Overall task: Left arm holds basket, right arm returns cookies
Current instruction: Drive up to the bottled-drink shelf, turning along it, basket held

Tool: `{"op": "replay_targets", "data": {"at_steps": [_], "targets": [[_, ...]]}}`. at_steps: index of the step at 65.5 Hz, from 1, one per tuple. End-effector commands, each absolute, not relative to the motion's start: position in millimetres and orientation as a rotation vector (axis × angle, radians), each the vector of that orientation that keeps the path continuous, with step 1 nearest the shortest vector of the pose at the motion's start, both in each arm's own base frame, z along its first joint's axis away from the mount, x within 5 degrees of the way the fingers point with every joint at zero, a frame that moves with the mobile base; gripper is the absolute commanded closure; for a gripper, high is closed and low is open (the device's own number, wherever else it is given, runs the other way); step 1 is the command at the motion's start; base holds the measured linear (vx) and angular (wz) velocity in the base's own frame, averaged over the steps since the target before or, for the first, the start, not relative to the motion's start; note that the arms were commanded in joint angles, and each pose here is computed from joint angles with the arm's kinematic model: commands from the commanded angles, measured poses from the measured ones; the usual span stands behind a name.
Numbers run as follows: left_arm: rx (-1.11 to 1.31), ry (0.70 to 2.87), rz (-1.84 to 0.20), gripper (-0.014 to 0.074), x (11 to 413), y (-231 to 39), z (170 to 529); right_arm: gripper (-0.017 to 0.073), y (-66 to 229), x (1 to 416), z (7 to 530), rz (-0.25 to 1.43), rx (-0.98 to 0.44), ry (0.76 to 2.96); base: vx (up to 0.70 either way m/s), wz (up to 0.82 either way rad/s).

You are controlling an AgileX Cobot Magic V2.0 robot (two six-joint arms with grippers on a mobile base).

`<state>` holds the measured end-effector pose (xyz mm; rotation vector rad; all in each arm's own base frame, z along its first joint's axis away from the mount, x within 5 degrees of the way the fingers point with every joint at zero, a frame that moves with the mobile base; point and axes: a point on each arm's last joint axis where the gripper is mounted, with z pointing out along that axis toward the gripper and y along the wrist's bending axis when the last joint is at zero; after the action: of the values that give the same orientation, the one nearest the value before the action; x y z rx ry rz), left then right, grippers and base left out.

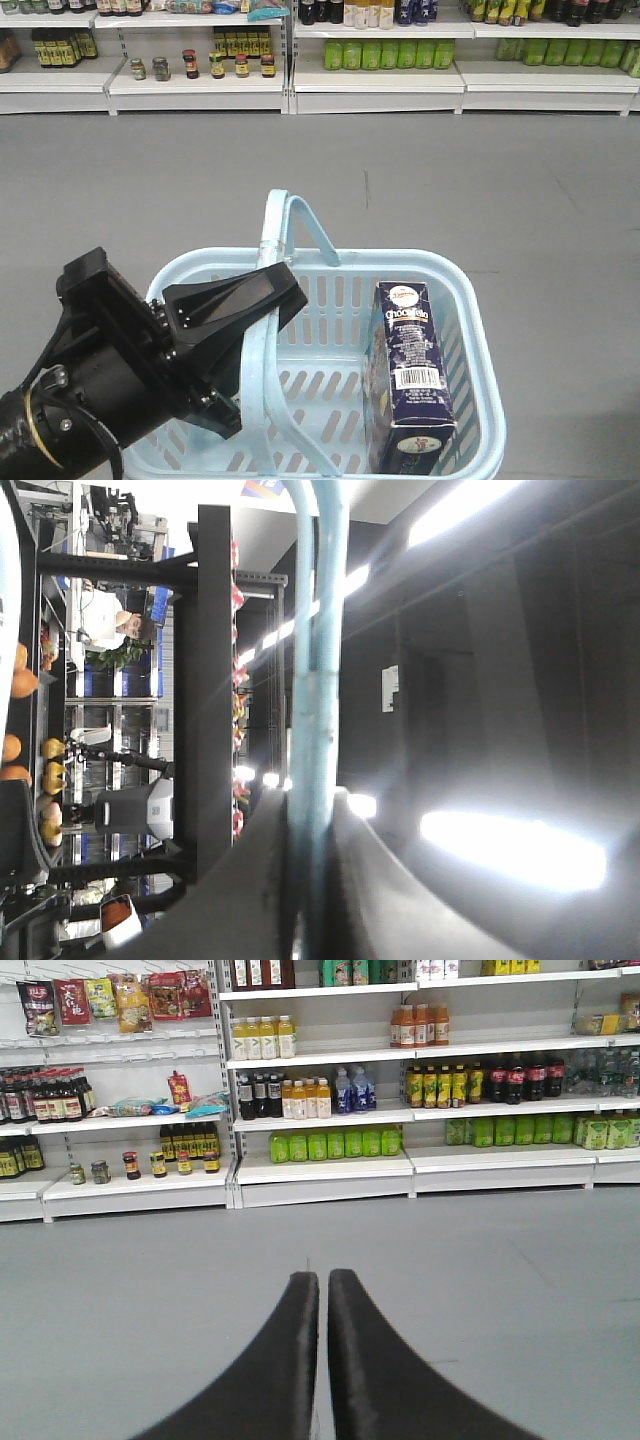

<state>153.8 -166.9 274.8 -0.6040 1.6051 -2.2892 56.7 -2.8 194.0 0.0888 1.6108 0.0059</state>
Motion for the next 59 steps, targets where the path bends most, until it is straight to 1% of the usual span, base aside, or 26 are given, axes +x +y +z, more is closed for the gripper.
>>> {"op": "replay_targets", "data": {"at_steps": [1,59], "targets": [[-0.516,1.402,-2.427,0.0594,149.4,-163.1,299.8,0.0566,-3.2,56.4,195.4,-0.005,0.084,1.543,0.51,-0.01],[-0.516,1.402,-2.427,0.0594,149.4,-163.1,299.8,0.0566,-3.2,56.4,195.4,-0.005,0.084,1.543,0.52,-0.01]]}}
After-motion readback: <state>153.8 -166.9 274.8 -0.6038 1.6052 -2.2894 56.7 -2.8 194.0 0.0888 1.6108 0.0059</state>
